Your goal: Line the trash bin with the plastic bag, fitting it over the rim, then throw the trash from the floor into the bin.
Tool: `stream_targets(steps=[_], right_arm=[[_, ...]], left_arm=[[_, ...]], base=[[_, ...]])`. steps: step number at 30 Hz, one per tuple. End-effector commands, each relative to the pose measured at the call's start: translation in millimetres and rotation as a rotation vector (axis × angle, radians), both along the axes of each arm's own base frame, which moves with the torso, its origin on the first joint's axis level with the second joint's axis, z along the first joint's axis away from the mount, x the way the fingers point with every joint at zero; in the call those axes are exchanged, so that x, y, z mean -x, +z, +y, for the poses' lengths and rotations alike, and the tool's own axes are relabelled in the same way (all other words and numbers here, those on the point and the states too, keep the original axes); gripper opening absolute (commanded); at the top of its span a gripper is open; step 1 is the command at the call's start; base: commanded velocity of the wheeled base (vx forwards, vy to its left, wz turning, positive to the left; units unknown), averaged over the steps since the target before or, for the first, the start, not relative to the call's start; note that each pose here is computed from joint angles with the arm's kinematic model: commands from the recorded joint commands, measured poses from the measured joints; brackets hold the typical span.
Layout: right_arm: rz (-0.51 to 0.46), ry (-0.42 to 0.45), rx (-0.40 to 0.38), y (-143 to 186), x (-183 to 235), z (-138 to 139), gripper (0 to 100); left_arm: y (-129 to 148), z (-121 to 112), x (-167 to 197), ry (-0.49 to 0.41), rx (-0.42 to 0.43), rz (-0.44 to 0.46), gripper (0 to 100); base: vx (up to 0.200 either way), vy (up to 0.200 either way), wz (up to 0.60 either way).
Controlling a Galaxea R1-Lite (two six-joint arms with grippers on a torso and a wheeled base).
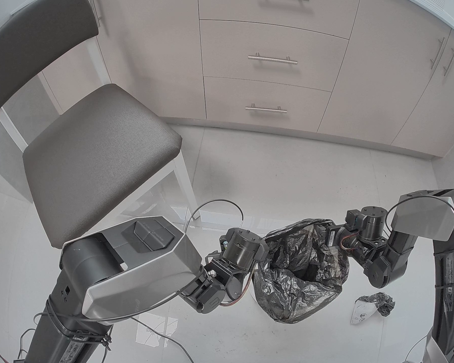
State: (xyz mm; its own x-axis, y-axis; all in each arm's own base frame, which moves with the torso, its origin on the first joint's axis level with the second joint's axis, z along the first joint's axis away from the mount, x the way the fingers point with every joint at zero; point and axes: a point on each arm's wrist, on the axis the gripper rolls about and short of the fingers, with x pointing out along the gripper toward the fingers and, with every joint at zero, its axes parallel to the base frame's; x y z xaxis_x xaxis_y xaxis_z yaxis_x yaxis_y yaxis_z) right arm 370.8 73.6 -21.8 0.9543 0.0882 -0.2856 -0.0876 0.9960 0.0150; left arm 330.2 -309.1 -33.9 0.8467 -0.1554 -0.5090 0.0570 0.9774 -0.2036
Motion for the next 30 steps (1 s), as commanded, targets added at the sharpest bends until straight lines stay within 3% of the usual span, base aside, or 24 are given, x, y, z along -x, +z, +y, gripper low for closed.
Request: stream_targets(steps=[1, 7, 19, 23, 30], right_arm=[[0.02, 0.004, -0.003, -14, -3, 2, 100], [0.024, 0.008, -0.004, -23, -9, 4, 100], [-0.014, 0.037, -0.021, 9, 7, 9, 100], [-0.021, 0.058, -0.059, 22, 17, 16, 100], [0.001, 0.079, -0.076, 14, 17, 21, 100]], left_arm=[[0, 0, 0, -0.001, 0.0, 0.0, 100], [0, -1, 1, -0.003, 0.0, 0.0, 100], [3, 0, 4, 0.0, 0.01, 0.003, 100], [3, 0, 3, 0.001, 0.01, 0.001, 100], [2, -5, 14, -0.021, 0.001, 0.012, 100]], base=[[0.0, 0.0, 0.0], [0.0, 0.0, 0.0], [0.0, 0.0, 0.0], [0.0, 0.0, 0.0], [0.0, 0.0, 0.0]])
